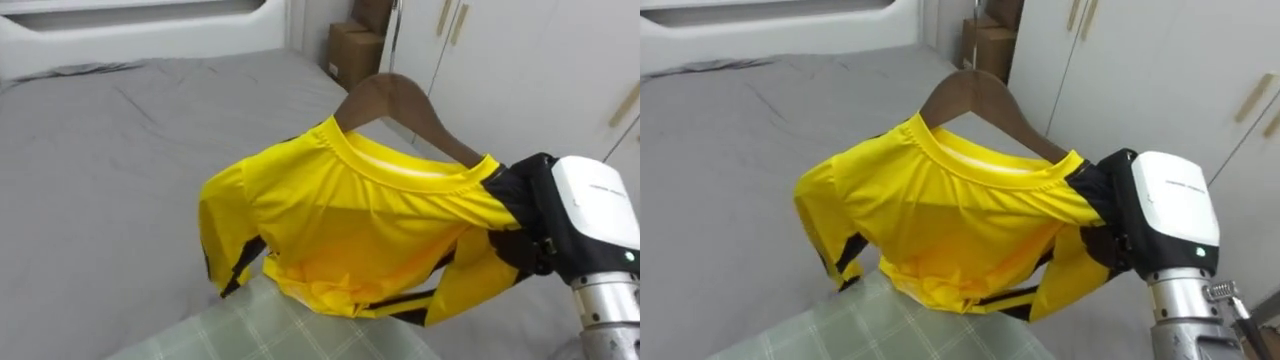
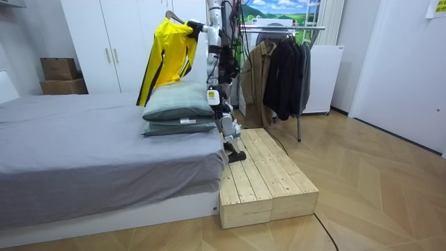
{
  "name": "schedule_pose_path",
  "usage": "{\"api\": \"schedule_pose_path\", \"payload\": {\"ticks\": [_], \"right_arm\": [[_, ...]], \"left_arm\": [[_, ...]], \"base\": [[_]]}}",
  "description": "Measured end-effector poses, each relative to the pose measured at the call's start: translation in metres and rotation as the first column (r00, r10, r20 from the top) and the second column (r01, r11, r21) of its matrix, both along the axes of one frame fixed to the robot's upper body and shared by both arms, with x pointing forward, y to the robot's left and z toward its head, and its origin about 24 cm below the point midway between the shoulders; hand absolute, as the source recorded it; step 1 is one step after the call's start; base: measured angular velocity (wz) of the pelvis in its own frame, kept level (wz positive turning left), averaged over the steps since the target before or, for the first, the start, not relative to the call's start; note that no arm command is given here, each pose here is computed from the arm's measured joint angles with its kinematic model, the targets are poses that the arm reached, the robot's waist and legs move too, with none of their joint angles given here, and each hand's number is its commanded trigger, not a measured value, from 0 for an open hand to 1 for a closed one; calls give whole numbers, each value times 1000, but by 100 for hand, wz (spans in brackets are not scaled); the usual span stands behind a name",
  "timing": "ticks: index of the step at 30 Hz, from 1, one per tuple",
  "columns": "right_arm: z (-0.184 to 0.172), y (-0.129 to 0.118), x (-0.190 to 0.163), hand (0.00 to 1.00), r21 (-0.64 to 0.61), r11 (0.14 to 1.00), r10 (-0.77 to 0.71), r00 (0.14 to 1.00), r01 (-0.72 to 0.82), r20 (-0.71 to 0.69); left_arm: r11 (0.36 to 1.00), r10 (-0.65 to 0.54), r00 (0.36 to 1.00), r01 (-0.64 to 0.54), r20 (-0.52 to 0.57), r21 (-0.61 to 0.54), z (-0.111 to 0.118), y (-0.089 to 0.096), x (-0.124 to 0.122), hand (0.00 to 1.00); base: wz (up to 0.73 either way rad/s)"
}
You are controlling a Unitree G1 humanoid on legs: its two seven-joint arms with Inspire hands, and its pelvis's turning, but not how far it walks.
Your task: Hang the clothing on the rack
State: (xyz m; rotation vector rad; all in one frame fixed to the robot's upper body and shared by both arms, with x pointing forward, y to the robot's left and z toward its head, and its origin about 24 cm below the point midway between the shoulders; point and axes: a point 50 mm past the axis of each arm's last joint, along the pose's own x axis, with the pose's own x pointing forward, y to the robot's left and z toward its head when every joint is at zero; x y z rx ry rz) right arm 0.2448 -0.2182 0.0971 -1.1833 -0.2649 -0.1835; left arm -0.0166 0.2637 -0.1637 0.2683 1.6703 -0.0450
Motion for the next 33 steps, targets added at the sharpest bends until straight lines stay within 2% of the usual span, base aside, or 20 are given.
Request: {"api": "schedule_pose_path", "payload": {"ticks": [6, 11, 14, 15, 16, 18, 20, 24, 29, 33], "right_arm": [[2, 2, -5, 100, 17, 1000, 21, 1000, -21, 3], [-1, 7, -6, 100, 30, 998, 50, 999, -50, -4], [-11, 6, -8, 100, 32, 999, 39, 998, -37, -49], [-14, 5, -5, 100, 28, 999, 35, 997, -33, -62], [-4, 6, 2, 100, 9, 999, 46, 999, -45, -24], [-3, 9, 4, 100, 11, 999, 52, 998, -52, -18], [-11, 12, 2, 100, 19, 998, 57, 996, -56, -65], [-3, 11, -1, 100, 16, 999, 46, 999, -46, -25], [2, 5, -3, 100, 25, 1000, 2, 1000, -3, 27], [1, 10, -7, 100, -10, 1000, 2, 1000, -2, 30]], "left_arm": [[998, -3, 1000, 5, -26, 69, 3, 9, -5, 0], [997, -23, 999, 25, -32, 78, 2, 5, -5, 0], [998, -41, 998, 42, -39, 37, -3, -12, -7, 0], [998, -63, 997, 63, -34, 8, -6, -23, -4, 0], [995, -98, 995, 98, -3, -3, -8, -29, 8, 0], [991, -130, 991, 130, 15, 10, -8, -27, 14, 0], [992, -125, 992, 125, 9, 12, -8, -26, 13, 0], [996, -87, 996, 87, -19, 29, -6, -18, 7, 0], [998, -56, 998, 56, -33, 12, -6, -20, 3, 0], [999, -44, 998, 43, -54, -15, -8, -31, -2, 0]], "base": [[-30], [-65], [-94], [-139], [-124], [-46], [-71], [-90], [-74], [-87]]}}
